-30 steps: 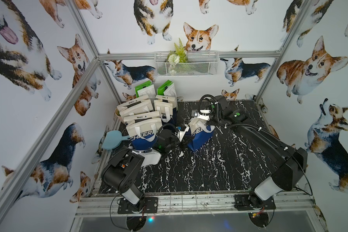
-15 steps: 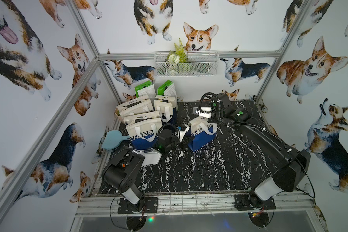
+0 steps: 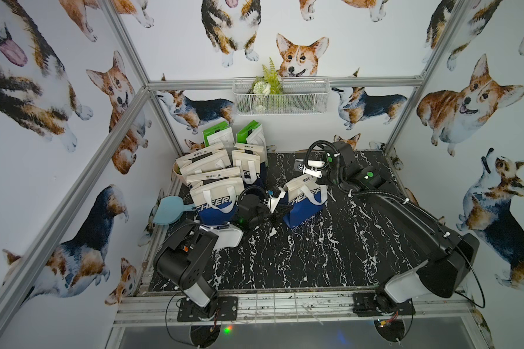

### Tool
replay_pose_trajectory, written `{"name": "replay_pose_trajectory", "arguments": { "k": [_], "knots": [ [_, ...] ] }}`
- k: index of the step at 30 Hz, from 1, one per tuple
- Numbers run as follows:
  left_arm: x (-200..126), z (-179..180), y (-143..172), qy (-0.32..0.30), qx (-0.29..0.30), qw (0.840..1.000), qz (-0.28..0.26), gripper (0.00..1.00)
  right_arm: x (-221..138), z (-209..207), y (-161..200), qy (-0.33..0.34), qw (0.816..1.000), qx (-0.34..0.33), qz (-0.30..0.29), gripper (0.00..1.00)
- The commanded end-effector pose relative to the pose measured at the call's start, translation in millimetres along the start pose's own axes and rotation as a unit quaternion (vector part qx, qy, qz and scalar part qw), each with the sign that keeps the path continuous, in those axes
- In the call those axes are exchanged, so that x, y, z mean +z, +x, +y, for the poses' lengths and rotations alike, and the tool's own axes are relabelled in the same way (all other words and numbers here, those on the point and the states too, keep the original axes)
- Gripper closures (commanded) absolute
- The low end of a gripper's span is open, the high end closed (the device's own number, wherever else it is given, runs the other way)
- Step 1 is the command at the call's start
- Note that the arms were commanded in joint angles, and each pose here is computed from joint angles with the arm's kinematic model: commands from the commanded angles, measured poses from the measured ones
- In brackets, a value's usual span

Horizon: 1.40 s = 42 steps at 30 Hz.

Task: Open the takeout bag
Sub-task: Open the takeout bag at the center of the board.

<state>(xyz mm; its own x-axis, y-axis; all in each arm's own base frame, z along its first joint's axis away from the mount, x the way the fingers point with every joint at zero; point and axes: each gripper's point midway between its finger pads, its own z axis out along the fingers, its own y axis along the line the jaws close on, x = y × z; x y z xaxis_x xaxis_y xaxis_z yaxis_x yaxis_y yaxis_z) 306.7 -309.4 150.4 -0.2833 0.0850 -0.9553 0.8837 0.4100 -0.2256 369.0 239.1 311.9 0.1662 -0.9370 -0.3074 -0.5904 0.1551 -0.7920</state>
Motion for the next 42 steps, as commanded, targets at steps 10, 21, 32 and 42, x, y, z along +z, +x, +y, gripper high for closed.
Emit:
{"name": "replay_pose_trajectory", "arguments": {
  "k": [10,21,32,42],
  "knots": [
    [-1,-2,9,0.004,-0.005,1.000,0.019,1.00,13,38,-3,-0.011,0.997,-0.015,-0.069,0.34],
    [-1,-1,10,0.000,-0.004,1.000,0.024,1.00,23,14,-6,0.043,0.997,-0.007,-0.060,0.33],
    [-1,0,10,0.000,-0.004,1.000,0.024,1.00,29,7,-6,0.053,0.997,0.009,-0.052,0.46],
    [0,0,10,0.000,-0.005,1.000,0.026,1.00,33,10,-6,0.043,0.998,0.013,-0.046,0.71]
  ]
}}
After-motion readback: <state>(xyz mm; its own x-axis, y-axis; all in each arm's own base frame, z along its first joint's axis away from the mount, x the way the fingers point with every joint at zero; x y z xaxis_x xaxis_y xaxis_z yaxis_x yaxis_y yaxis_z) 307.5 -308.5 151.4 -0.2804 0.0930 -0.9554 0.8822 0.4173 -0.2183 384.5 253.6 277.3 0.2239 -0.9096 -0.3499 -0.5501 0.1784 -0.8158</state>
